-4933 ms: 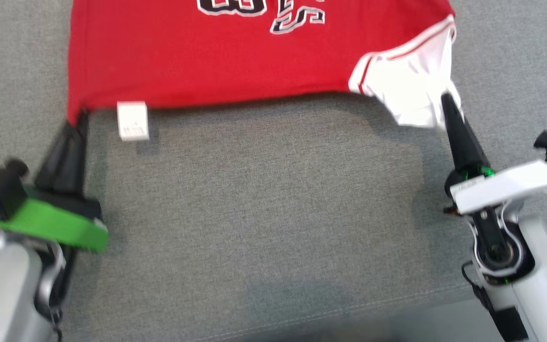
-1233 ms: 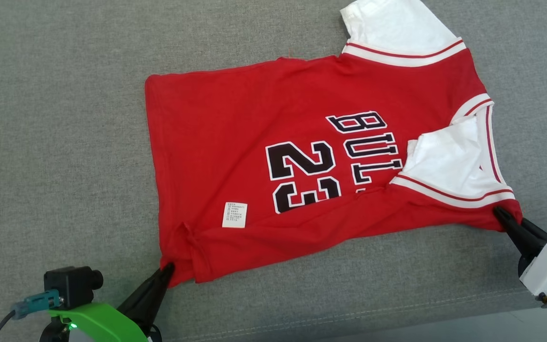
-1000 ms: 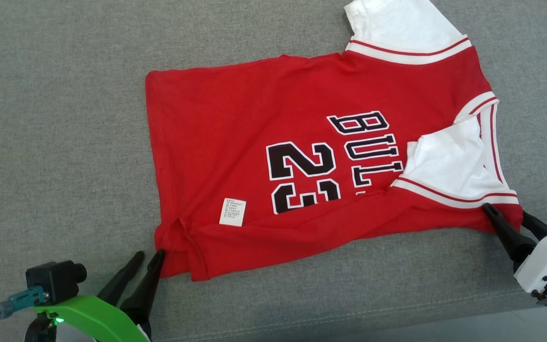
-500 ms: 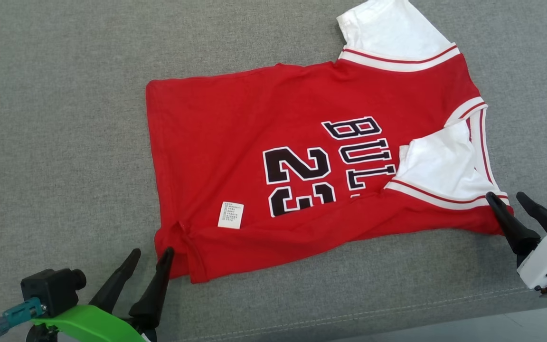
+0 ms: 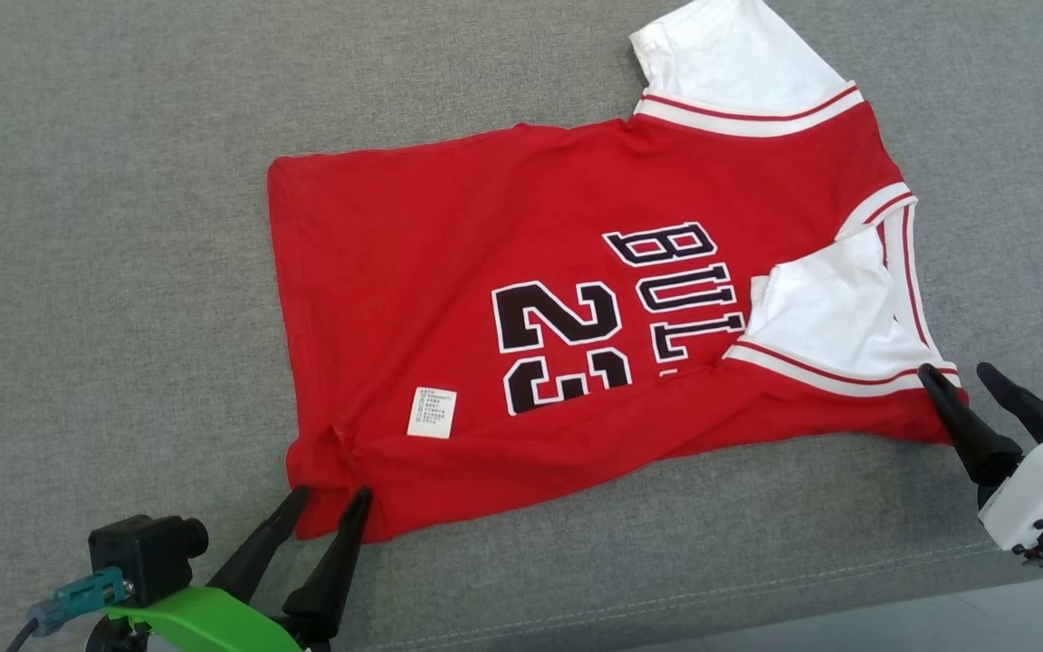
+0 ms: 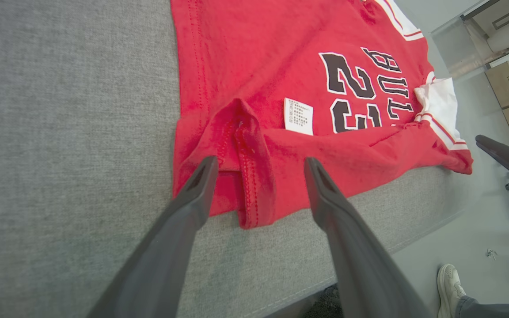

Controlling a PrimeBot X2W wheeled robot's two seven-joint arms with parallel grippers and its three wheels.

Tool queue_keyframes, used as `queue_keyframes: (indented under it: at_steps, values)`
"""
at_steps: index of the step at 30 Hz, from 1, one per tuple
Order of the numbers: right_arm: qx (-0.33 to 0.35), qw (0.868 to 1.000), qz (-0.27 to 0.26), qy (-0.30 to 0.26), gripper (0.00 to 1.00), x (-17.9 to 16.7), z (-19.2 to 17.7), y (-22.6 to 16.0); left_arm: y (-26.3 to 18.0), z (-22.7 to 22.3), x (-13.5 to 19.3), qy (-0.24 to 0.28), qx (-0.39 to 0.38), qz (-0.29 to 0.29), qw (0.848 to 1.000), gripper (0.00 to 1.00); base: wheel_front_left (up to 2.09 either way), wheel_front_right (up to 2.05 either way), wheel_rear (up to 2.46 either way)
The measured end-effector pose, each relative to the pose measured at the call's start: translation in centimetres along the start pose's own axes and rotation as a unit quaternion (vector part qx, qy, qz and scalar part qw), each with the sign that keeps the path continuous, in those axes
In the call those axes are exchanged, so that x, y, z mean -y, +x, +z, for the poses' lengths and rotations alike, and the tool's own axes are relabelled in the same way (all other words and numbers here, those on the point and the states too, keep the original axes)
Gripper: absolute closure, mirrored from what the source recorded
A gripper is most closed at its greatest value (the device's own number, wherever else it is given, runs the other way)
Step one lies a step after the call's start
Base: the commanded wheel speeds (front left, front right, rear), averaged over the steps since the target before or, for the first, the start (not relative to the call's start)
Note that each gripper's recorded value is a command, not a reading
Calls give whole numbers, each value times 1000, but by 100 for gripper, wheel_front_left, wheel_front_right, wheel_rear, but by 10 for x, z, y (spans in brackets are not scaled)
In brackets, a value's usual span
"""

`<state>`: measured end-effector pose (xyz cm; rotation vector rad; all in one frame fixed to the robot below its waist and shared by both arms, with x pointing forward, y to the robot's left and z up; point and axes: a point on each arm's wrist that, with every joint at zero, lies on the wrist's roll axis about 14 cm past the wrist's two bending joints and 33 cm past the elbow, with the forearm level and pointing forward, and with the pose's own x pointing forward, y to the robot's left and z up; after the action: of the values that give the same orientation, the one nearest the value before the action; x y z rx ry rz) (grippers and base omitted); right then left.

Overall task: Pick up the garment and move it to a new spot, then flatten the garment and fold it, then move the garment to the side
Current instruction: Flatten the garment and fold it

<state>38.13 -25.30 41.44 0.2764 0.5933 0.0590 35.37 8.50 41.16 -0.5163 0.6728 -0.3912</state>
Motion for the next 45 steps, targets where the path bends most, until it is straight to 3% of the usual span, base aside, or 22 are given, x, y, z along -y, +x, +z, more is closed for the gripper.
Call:
queue_keyframes:
  at_steps: [8, 18, 21, 26, 30, 38, 42, 45]
  values:
    - [17, 1000, -11, -9, 0, 5, 5, -2, 5, -1, 5, 6, -4, -9, 1000, 0, 0, 0, 0]
    - [69, 997, -2, -44, 0, -3, 46, 25, 30, 32, -6, 52, 14, -7, 999, 0, 0, 0, 0]
    - [89, 993, 23, -69, 0, -22, 80, 59, 58, 63, -17, 79, 23, -7, 997, 0, 0, 0, 0]
    - [83, 988, 32, -124, 0, -34, 104, 100, 92, 87, -31, 99, 21, -3, 995, 0, 0, 0, 0]
    - [78, 983, 42, -163, 0, -50, 124, 154, 131, 106, -55, 113, 19, 12, 993, 0, 0, 0, 0]
    - [45, 980, 54, -187, 0, -66, 110, 223, 162, 101, -84, 132, -1, 25, 991, 0, 0, 0, 0]
    - [32, 980, 57, -187, 0, -69, 105, 243, 162, 101, -85, 138, -4, 19, 990, 51, 0, 0, 0]
    - [29, 980, 54, -188, 0, -69, 105, 252, 160, 100, -84, 141, -6, 15, 990, 52, 0, 0, 0]
